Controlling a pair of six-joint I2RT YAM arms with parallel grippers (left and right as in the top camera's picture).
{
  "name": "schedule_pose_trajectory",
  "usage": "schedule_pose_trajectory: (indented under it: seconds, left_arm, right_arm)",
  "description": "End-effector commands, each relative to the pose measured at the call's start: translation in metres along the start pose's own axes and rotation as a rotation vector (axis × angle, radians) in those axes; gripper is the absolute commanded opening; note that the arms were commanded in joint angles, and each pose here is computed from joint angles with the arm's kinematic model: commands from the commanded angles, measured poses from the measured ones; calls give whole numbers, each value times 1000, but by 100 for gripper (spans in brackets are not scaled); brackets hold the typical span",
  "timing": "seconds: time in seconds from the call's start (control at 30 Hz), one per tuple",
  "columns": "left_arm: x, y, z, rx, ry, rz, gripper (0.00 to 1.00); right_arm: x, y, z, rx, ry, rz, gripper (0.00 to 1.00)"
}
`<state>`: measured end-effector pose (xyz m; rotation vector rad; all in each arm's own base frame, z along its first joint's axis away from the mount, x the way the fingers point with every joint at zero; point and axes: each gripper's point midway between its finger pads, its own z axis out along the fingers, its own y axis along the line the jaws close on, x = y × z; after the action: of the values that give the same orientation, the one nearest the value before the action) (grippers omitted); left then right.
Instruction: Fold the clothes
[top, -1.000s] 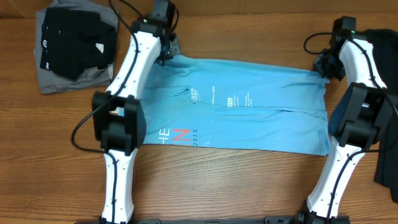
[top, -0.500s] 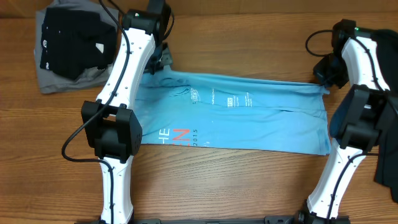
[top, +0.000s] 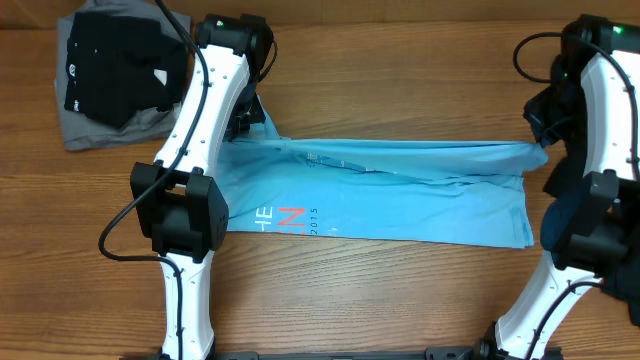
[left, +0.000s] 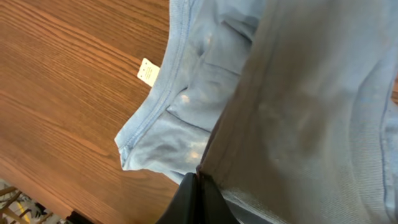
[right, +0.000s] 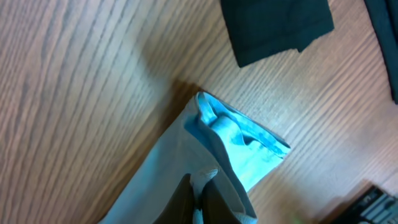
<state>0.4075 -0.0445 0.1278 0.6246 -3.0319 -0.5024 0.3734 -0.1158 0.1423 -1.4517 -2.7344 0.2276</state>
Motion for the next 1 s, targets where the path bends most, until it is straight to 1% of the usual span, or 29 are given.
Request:
schedule_pose_trajectory:
  seconds: [0.0, 0.2, 0.5, 0.6, 0.73, 0.8, 0.87, 0.9, 0.93, 0.97]
  left_arm:
    - [0, 19, -9, -41, -36, -29, 4]
    - [15, 24, 13, -105, 34, -25, 4]
    - [39, 31, 39, -162, 142, 34, 4]
    - [46, 34, 46, -184, 170, 45, 4]
    - [57, 39, 56, -218, 210, 63, 4]
    - [60, 42, 59, -236, 219, 70, 6]
    - [62, 44, 61, -243, 231, 78, 11]
    - [63, 44, 62, -244, 236, 85, 20]
    - [64, 44, 63, -240, 243, 99, 33]
    - [64, 44, 63, -239, 244, 108, 49]
  right_arm:
    - [1, -15, -9, 21, -14, 7, 4]
    - [19, -18, 3, 60, 29, -31, 4]
    - [59, -32, 2, 72, 49, -82, 4]
    - [66, -34, 15, 72, 48, -91, 4]
    - [74, -37, 43, 98, 77, -96, 4]
    - [77, -38, 52, 106, 84, -97, 4]
    - [81, -41, 59, 117, 96, -99, 4]
    - [83, -43, 61, 124, 103, -101, 4]
    - [85, -45, 62, 132, 112, -103, 7]
    - [87, -47, 63, 140, 120, -104, 18]
